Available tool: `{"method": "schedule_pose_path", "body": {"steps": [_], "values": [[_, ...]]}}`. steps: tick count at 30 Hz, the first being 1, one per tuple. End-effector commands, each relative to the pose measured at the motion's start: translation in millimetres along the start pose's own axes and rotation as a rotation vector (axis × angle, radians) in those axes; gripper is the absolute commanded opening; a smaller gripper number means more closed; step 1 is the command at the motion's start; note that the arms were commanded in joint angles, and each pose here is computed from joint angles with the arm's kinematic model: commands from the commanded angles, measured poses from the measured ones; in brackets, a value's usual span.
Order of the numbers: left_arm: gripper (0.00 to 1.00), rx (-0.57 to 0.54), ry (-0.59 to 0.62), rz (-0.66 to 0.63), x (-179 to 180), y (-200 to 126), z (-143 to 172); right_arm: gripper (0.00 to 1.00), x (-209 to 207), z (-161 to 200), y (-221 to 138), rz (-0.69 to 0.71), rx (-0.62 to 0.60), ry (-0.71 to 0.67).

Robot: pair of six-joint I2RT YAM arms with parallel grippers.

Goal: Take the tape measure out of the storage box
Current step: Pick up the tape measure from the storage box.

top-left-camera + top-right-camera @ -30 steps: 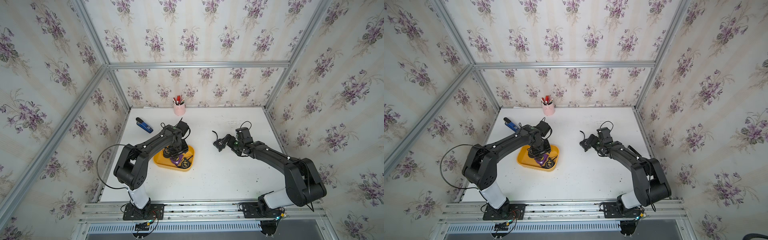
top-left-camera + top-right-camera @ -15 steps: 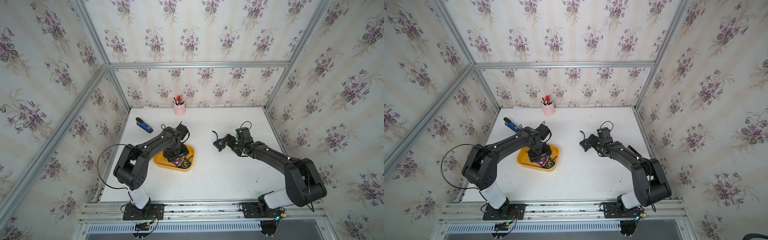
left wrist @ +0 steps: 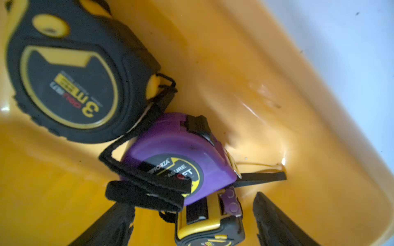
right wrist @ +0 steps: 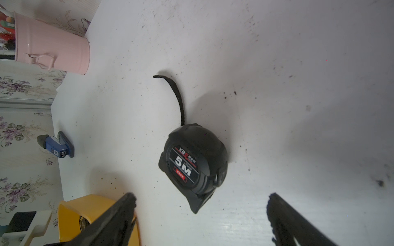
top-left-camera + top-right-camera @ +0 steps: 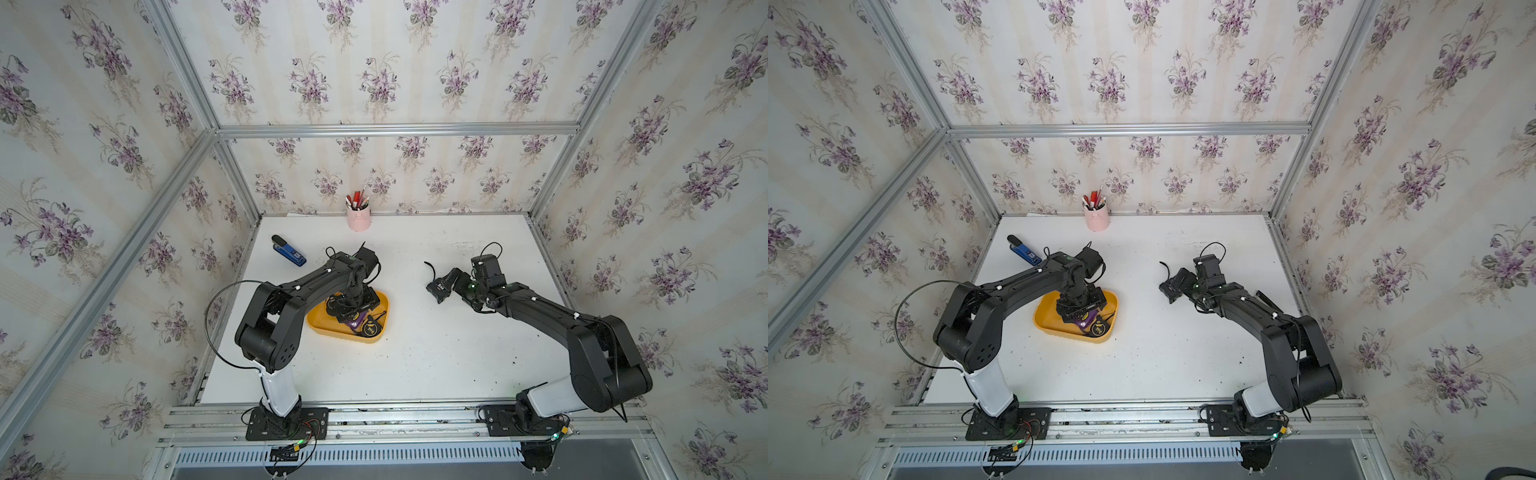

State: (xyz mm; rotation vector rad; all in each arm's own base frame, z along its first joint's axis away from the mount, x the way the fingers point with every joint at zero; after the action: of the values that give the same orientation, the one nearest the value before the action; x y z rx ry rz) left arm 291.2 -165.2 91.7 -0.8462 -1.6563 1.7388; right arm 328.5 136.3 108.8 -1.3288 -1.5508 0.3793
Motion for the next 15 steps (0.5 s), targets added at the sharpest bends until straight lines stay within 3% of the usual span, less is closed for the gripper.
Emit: {"method": "schedule_pose_path", "body": {"steps": [1,15], "values": [[0.9,0.019,0.017,0.008,0,-2,3,0.99,1,-1,0,-0.002,-0.003,-0.006],[0.91,0.128,0.06,0.014,2,3,24,0.99,2,-1,0,-0.005,-0.004,-0.006]]}}
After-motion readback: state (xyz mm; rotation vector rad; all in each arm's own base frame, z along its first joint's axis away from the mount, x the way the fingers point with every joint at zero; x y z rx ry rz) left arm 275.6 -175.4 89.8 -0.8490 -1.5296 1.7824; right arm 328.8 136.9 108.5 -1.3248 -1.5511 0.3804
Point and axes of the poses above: each gripper's point midway between its finger pads, its own y axis out along the fingers, its own x axis along the line the jaws close on, z = x × y, the point moved 4 cm from there along -y, back along the fingers, and after that the axes turned 11 degrees about -y, right-handed, at the moved point
